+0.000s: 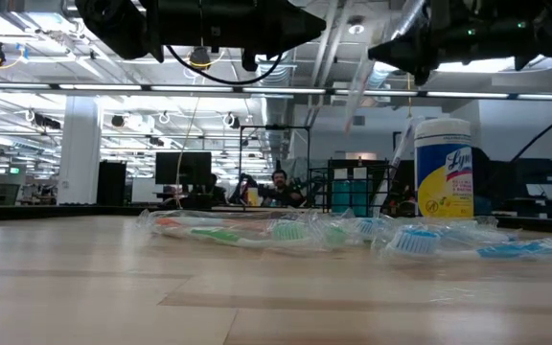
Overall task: Pick & Place toothbrushing station
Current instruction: Put the orange toothbrush into the mesh organizer
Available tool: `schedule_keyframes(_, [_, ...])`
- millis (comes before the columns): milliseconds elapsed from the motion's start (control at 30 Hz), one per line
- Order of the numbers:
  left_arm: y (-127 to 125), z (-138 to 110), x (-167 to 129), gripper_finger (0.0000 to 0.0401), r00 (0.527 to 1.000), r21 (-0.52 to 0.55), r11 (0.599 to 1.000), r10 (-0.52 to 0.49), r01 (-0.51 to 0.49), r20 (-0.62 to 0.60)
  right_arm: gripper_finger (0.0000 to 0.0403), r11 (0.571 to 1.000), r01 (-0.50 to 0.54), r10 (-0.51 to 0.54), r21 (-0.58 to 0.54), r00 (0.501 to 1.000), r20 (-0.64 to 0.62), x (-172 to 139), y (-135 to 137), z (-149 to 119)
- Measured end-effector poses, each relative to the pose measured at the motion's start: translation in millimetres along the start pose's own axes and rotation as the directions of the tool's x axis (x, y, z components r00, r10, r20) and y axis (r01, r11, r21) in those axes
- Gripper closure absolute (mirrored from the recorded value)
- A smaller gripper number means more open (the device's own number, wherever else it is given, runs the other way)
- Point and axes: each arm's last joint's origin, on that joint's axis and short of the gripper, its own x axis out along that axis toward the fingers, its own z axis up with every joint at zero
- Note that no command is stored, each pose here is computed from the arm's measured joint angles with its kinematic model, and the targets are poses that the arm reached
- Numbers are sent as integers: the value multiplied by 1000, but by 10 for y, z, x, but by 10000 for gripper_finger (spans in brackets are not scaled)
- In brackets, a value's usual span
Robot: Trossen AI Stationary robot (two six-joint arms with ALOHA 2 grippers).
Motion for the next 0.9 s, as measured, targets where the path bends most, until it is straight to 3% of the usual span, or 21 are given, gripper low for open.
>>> schedule_keyframes(367, [0,0,0,325,1000,0,1000,0,0,0,402,990,142,-141,25,989,-51,-114,-203,-156])
schedule_keyframes(900, [0,0,0,325,1000,0,1000,0,0,0,402,968,250,-246,27,963,-114,-158,-395,-217])
